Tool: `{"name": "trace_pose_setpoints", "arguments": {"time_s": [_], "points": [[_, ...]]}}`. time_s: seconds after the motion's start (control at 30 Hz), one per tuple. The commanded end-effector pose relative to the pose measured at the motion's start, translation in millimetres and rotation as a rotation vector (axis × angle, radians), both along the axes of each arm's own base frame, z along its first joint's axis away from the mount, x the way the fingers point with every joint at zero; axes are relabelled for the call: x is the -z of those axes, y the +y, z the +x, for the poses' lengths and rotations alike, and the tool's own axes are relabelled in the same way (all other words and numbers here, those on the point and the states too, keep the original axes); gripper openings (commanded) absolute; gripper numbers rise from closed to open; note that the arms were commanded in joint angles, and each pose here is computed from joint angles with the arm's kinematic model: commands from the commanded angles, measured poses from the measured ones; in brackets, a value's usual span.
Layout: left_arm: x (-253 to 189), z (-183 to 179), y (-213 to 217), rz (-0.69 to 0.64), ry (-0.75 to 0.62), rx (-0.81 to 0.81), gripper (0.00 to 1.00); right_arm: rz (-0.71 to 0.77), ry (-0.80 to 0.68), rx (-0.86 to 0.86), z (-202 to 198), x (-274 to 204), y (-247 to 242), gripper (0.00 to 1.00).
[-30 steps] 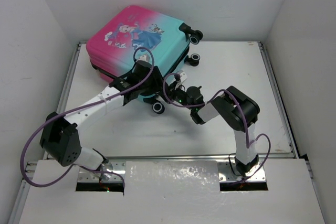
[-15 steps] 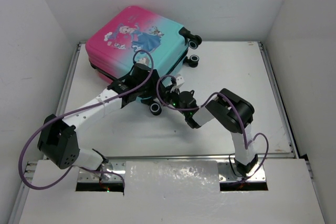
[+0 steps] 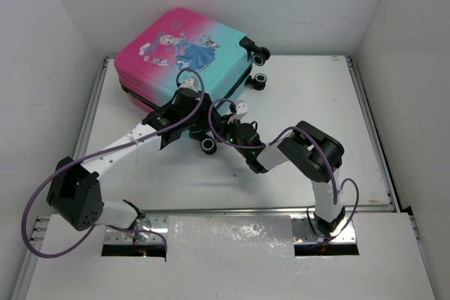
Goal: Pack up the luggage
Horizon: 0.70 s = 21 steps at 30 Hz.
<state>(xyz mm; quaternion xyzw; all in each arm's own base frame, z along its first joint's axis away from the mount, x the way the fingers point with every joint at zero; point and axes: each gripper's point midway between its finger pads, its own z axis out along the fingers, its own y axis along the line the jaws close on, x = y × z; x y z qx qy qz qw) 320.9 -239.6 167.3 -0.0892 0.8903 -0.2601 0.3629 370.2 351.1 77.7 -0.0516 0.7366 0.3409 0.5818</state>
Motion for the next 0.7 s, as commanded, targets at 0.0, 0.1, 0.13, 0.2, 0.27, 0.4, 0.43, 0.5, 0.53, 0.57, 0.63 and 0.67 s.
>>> {"name": "trace_pose_setpoints", "arguments": {"time_s": [0.0,0.1,0.13,0.2,0.27,0.4,0.43,0.5,0.53,0.57,0.63,0.67], "points": [[-56,20,-10,-0.085,-0.235,0.015,0.00,0.067,-0.147,0.392,78,-75,-78,0.00],[-66,20,-7,-0.093,-0.293,0.021,0.00,0.111,-0.208,0.186,67,-106,-40,0.00],[-65,19,-6,-0.091,-0.300,0.025,0.00,0.121,-0.233,0.088,57,-114,-24,0.00],[-80,20,-7,-0.116,-0.352,0.030,0.00,0.132,-0.260,-0.005,43,-122,-7,0.00],[-86,20,-6,-0.124,-0.369,0.029,0.00,0.122,-0.288,-0.112,26,-124,10,0.00],[-99,21,-5,-0.130,-0.388,0.029,0.00,0.102,-0.283,-0.256,0,-111,35,0.00],[-102,21,-5,-0.132,-0.394,0.022,0.00,0.093,-0.282,-0.276,-5,-104,36,0.00],[-104,22,2,-0.109,-0.387,0.001,0.00,0.105,-0.297,-0.342,-18,-97,43,0.00],[-105,21,2,-0.108,-0.386,0.000,0.00,0.105,-0.302,-0.370,-23,-95,46,0.00],[-101,22,3,-0.099,-0.368,-0.010,0.00,0.116,-0.327,-0.396,-29,-97,51,0.00],[-87,22,8,-0.073,-0.312,-0.039,0.00,0.075,-0.348,-0.463,-37,-86,60,0.00],[-83,22,10,-0.062,-0.295,-0.049,0.00,0.068,-0.353,-0.479,-39,-84,63,0.00]]}}
